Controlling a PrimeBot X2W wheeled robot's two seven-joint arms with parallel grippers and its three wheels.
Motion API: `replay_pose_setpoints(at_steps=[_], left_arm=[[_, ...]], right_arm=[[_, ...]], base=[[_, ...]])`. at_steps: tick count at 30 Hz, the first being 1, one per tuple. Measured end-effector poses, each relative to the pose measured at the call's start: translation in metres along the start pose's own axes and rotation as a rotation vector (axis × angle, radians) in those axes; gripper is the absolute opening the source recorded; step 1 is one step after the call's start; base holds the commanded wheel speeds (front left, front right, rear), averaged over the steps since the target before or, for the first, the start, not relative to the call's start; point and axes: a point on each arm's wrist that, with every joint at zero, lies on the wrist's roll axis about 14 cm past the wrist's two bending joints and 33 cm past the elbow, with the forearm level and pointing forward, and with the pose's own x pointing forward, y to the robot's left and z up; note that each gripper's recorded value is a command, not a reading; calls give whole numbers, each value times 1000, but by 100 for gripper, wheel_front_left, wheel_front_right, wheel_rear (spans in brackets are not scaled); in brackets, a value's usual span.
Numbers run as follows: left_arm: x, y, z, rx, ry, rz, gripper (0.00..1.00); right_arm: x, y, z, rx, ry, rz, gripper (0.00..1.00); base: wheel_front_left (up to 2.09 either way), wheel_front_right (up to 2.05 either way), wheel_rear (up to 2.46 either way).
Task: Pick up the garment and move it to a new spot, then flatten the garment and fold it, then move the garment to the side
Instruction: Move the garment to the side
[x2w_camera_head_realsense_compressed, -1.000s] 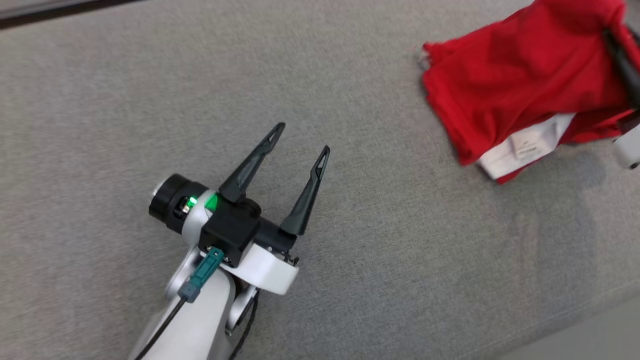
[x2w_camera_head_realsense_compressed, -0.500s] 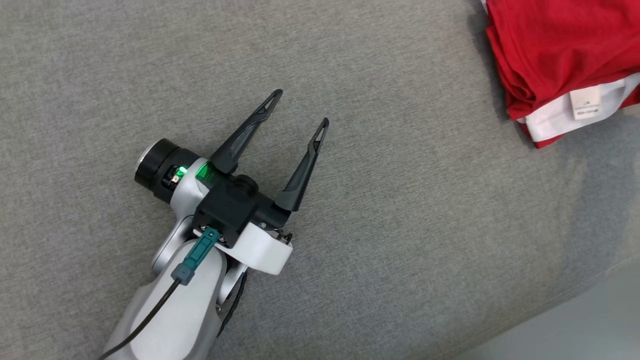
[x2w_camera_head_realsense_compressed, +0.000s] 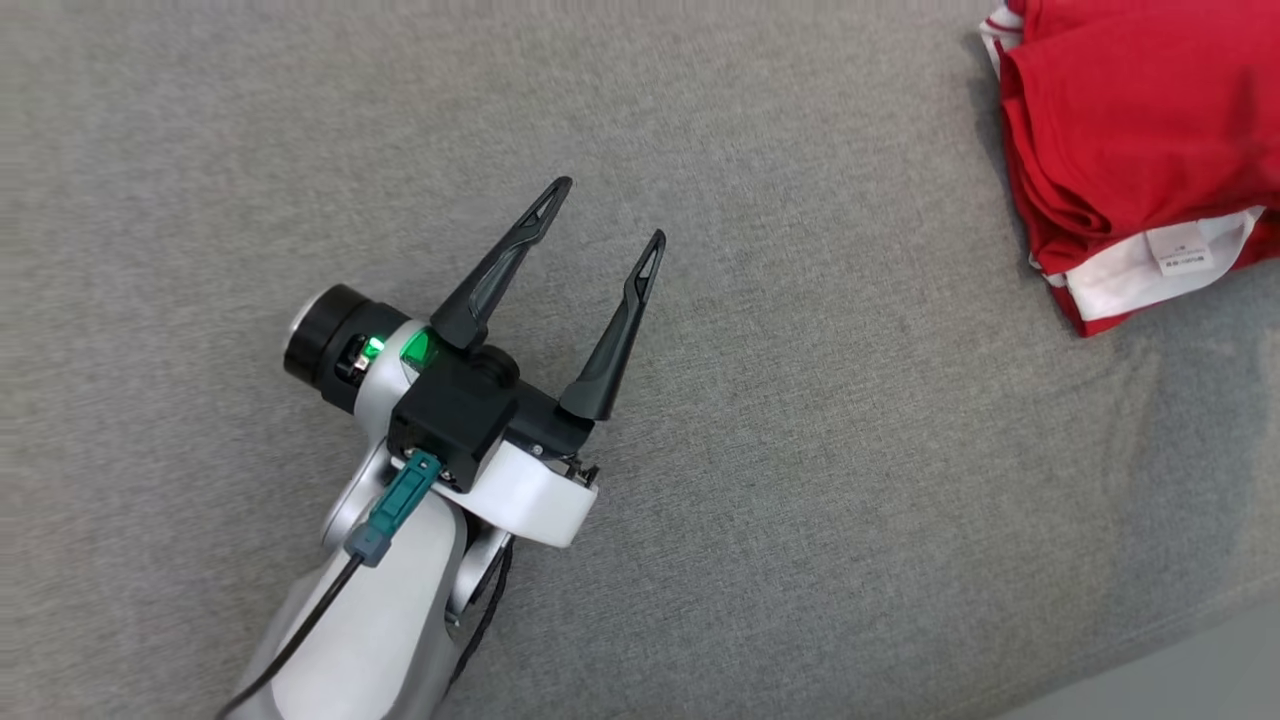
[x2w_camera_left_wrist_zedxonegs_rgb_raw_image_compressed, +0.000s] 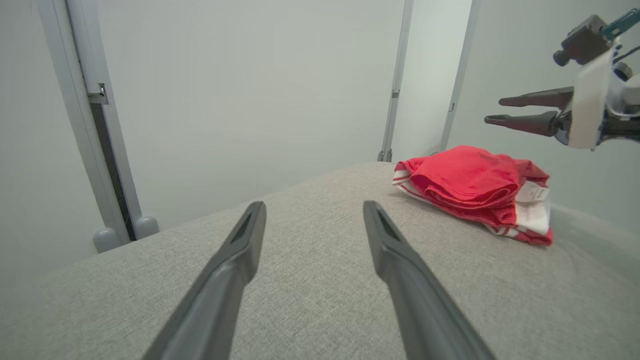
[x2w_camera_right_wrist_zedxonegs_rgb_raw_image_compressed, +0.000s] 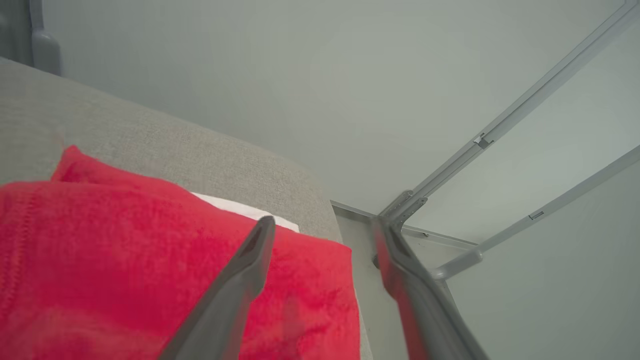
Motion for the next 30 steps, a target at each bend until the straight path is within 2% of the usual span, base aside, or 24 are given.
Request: replay_pose_setpoints(at_steps=[1,6,9,12,17,22,30], left_arm=[[0,0,0,0,0,0,100],[-14,4,28,14,-31,58,100],[-27,9,45,21,-48,114,100],[-54,21,65,38,-60,202,100],[-93,37,87,70,-77,320,100],[-134,52,103,96,-91,438,100],[-180,65,112,92,-98,570,100]], right_arm=[[0,0,0,0,0,0,100],[-4,18,49,71,-147,42,100],[-14,42,67,100,-207,104,100],[-32,67,102,176,-316,167,100],[-61,105,132,303,-419,251,100],[-98,142,148,387,-490,328,100],[-144,180,151,580,-520,365,100]], base=[[0,0,0],[0,0,0],[0,0,0],[0,0,0],[0,0,0],[0,0,0],[0,0,0]])
